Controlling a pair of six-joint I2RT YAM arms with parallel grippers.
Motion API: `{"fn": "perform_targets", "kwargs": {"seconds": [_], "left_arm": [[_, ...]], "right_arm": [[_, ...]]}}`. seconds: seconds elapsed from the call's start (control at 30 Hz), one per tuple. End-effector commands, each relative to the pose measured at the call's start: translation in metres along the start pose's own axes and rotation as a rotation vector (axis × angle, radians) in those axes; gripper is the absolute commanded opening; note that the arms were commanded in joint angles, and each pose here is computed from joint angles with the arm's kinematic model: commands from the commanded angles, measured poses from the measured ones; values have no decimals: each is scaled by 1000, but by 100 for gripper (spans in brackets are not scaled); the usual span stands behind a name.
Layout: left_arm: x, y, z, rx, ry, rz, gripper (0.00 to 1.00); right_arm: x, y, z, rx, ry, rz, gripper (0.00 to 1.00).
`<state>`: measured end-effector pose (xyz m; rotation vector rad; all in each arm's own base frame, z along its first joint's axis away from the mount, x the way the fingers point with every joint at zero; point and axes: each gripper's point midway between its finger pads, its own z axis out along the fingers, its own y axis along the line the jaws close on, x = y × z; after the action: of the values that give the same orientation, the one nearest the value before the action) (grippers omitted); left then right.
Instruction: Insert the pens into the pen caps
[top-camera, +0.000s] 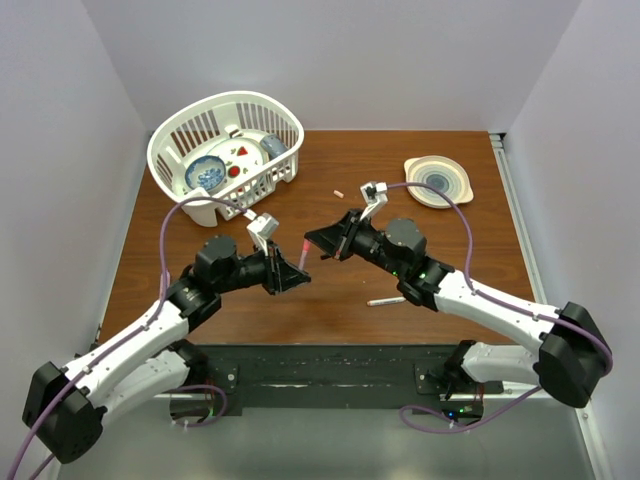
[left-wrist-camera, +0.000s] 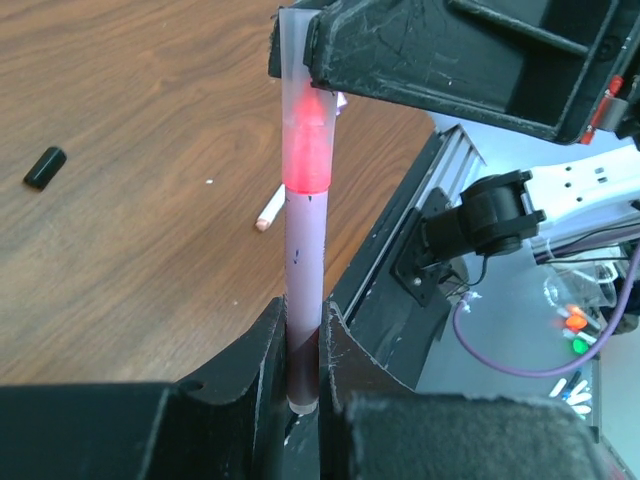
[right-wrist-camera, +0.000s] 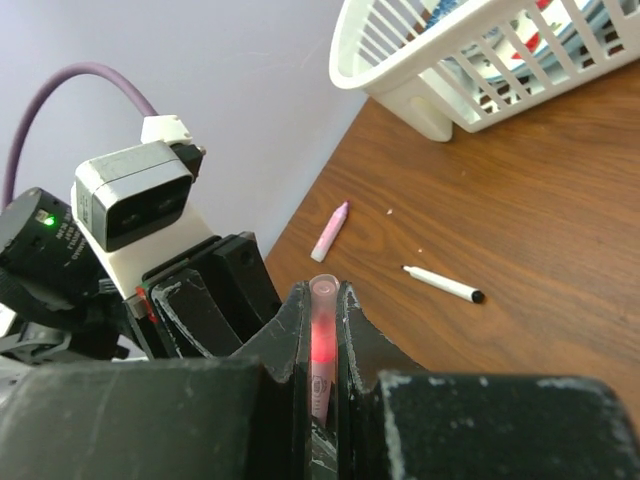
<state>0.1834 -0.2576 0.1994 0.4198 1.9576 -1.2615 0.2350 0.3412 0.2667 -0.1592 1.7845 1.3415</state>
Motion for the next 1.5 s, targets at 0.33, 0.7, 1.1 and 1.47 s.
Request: {"fn": "perform_targets", "kwargs": {"seconds": [0.33,0.7,1.1,1.47], "left_arm": [[-122,8,10,-109,-322,122,0],[-157,17,10,-156,-391,170,0],[-185,7,-9,-40,-475,210,0],[-120,3,-7,69,-270,215,14]], "right_arm": [[132,-18,-26,60,345,86,0],[168,-8,-34,57,442,122,0],[189,24,-48,-98,552,80,0],[101,14,-15,237,338,-72,0]]}}
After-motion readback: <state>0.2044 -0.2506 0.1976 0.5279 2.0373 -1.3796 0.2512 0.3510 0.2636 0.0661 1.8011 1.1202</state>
